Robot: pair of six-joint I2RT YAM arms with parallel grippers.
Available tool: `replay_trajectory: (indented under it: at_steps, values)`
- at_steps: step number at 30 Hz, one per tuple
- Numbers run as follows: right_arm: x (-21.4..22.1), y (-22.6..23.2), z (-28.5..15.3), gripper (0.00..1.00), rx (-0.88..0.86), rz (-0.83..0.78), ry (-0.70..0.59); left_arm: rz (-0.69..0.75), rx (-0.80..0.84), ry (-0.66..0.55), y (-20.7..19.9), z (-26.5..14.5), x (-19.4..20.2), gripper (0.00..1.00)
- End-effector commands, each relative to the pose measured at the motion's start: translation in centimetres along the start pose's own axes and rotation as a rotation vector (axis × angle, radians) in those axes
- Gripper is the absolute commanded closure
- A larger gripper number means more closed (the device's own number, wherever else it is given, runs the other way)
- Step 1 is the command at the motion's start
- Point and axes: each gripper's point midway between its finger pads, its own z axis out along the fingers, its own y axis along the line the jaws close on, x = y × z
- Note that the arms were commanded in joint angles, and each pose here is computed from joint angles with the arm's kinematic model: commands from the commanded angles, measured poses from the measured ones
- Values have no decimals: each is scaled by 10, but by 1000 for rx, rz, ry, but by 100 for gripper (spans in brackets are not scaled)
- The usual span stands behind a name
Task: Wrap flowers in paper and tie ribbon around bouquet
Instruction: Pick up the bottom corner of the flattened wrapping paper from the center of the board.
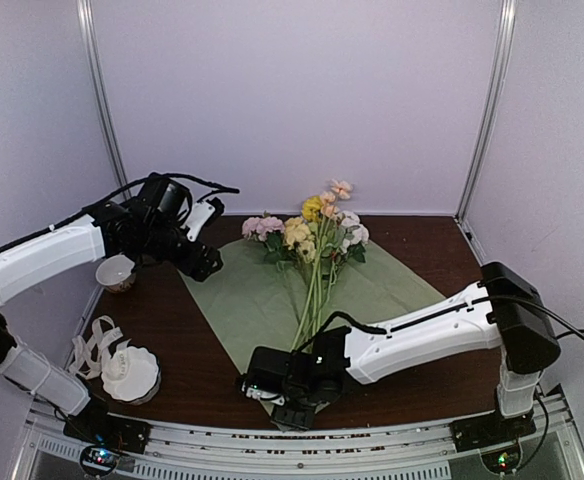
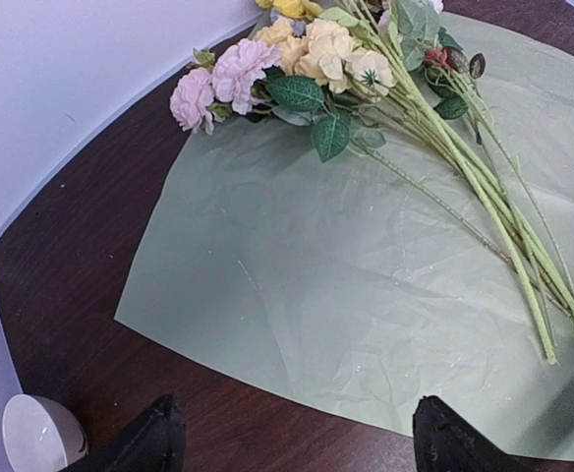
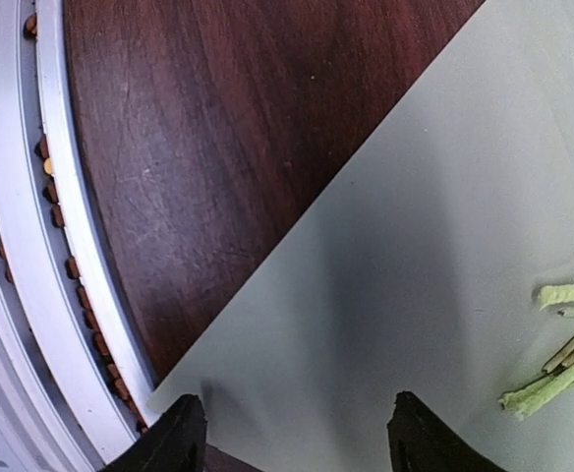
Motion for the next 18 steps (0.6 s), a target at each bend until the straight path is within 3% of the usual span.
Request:
replay_trajectory:
  at_steps: [1, 4, 13, 18]
  values:
    - [12, -19, 13, 40, 65, 37, 49, -21, 14, -81, 0, -13, -16, 17]
    - [18, -26, 17, 40, 78, 48, 68, -15, 15, -80, 0, -12, -15, 17]
    - [-3, -1, -13, 28, -100, 47, 16, -9, 27, -77, -2, -11, -15, 17]
    - [-3, 4, -16, 17, -98, 6, 50, -6, 39, -78, -5, -10, -15, 16]
